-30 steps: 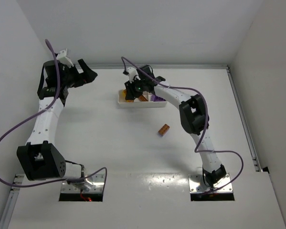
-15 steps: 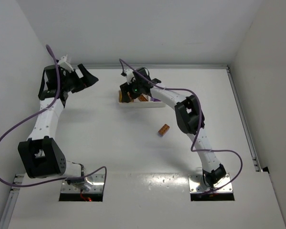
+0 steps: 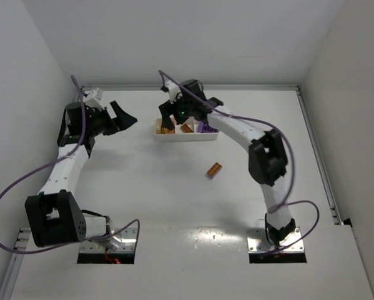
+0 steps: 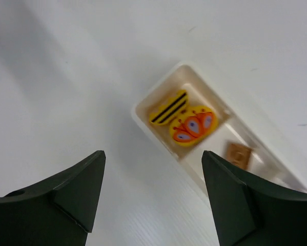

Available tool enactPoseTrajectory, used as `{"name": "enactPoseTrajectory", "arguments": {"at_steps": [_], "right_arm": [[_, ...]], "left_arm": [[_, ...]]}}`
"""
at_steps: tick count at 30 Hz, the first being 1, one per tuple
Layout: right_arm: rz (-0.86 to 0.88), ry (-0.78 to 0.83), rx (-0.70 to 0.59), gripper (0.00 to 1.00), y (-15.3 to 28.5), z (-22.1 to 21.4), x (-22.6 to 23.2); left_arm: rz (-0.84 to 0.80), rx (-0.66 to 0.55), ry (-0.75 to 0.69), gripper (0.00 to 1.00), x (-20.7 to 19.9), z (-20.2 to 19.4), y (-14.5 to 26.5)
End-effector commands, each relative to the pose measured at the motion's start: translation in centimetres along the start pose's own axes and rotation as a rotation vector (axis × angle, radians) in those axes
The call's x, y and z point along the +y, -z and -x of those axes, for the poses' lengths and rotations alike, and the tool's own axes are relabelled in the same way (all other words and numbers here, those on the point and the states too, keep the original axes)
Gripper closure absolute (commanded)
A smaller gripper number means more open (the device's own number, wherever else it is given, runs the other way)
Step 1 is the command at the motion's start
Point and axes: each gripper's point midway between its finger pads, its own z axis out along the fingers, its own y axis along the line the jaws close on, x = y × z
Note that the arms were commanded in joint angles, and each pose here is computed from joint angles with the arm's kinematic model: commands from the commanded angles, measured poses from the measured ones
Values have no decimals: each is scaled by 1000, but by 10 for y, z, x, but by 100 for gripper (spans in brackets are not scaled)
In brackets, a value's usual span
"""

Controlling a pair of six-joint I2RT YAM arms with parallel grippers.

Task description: Sort the legos into containers by color

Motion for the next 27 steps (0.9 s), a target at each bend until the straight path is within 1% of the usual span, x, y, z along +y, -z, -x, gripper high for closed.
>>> {"name": "enactPoseTrajectory", "arguments": {"at_steps": [1,2,3,4,5,6,7,8,9,10,11,12,13,14,15,16,17,19,20,21,22,23,24,25,26,27], "right_arm": [[-204,140,-194,24,113,77,-39],[-274,156,-131,24,122,48,-58],[-351,132,-148,24,146,44,-92],[-391,102,-100,24,159,15,-110],[-456,87,-136,24,193,20,-123],[-528,30,-115,24,223,2,-156],[-556,-12,-72,24,236,-24,-167],[-594,-44,-53,26,253,-39,-177],[-668,-71,-76,27,290,-45,-186],[-686,-105,-22,27,294,-80,-184],[-734,-107,-2,27,307,-94,-185],[-754,-121,12,28,318,-107,-181],[-778,-145,18,28,335,-128,-173],[-796,-169,18,28,344,-139,-170],[-798,-193,9,28,351,-146,-166],[-816,-237,36,28,361,-168,-166],[-828,-241,13,28,373,-169,-161],[-866,-289,16,28,388,-183,-160],[-872,-305,29,28,392,-192,-157],[-881,-317,4,28,398,-192,-154],[-872,-330,-12,28,400,-191,-151],[-883,-348,-21,28,406,-196,-153],[-859,-366,-39,28,405,-195,-149],[-854,-372,-46,28,406,-195,-149],[-855,-392,-46,28,410,-199,-150],[-839,-406,-61,28,409,-199,-149]], "left_arm": [[-142,-57,-118,0,-48,5,12],[-158,-45,-136,0,-54,-2,12],[-196,-5,-168,0,-66,-23,10],[-203,-6,-200,0,-75,-29,14],[-208,14,-228,0,-81,-39,13],[-212,43,-259,0,-86,-50,11],[-242,113,-321,0,-99,-75,8],[-230,139,-352,0,-101,-84,5],[-237,180,-379,0,-104,-98,2],[-289,214,-456,0,-124,-112,0],[-295,258,-485,0,-128,-126,-2],[-280,278,-526,0,-130,-134,-7],[-325,342,-579,0,-149,-156,-15],[-326,383,-625,0,-152,-169,-18],[-294,404,-649,0,-154,-177,-25],[-303,440,-683,0,-159,-188,-31],[-313,517,-718,4,-171,-209,-42],[-268,570,-756,10,-174,-226,-58],[-271,606,-777,19,-182,-240,-72],[-257,624,-775,23,-184,-247,-78],[-251,630,-786,29,-187,-252,-85],[-254,621,-778,41,-200,-255,-91],[-224,653,-791,46,-192,-270,-103],[-203,666,-789,48,-192,-276,-107],[-186,660,-787,48,-196,-276,-113],[-140,681,-784,48,-187,-289,-117]]}}
